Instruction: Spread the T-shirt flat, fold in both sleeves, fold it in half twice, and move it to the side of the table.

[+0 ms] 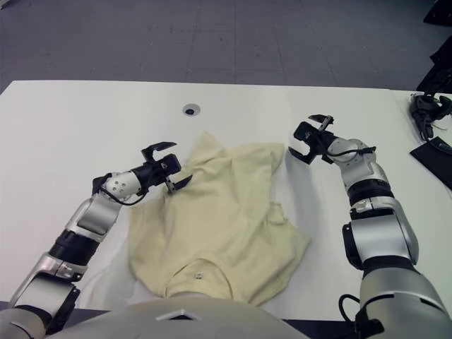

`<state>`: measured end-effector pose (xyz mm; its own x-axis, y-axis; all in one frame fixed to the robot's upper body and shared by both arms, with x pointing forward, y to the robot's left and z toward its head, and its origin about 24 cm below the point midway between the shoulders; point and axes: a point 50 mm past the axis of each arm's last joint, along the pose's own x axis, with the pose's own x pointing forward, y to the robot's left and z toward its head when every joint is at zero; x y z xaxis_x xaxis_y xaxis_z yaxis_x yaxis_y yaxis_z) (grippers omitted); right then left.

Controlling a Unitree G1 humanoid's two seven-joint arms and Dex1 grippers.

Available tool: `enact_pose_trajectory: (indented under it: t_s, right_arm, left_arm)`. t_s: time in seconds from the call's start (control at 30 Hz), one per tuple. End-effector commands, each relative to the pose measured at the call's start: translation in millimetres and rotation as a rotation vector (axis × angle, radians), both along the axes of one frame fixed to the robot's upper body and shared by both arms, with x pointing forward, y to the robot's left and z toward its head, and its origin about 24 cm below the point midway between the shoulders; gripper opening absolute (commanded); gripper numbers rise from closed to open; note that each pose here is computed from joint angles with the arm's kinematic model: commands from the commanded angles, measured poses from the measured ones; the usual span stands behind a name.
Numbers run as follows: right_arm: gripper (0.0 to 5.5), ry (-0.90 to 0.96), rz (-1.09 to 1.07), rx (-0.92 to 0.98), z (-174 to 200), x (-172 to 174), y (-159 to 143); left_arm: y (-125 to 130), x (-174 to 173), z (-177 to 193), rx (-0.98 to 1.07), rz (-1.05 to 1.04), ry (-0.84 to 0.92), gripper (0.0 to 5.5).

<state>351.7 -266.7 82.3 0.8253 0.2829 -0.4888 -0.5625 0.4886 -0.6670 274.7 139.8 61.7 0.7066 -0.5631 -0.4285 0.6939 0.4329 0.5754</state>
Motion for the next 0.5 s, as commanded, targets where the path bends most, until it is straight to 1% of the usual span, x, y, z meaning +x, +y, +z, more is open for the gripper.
enact_pose_trajectory:
  t_s: [0.03,0.1,0.2,0.33,0.43,0.5]
  right_arm:
    - [5.39,0.07,0.012,0.054,-6,-19,-9]
    - [5.39,0.023,-0.015,0.071,0,-19,-11]
    - [5.39,-0.038,-0.023,0.101,11,-16,-6]
    - [5.39,-0.109,0.037,0.181,26,-9,18]
    - [5.39,-0.112,0.11,0.227,34,-5,43]
    - [5.39,-0.1,0.156,0.204,36,1,55]
  left_arm:
    - [10,-23,-9,0.004,0.049,0.077,5.38]
    - [19,-32,-6,0.014,0.08,0.083,5.38]
    - [26,-46,-4,0.031,0.088,0.102,5.38]
    - [28,-54,-5,0.052,0.088,0.12,5.38]
    - [22,-37,5,0.038,0.075,0.062,5.38]
    - [16,-12,27,0.002,0.084,-0.028,5.38]
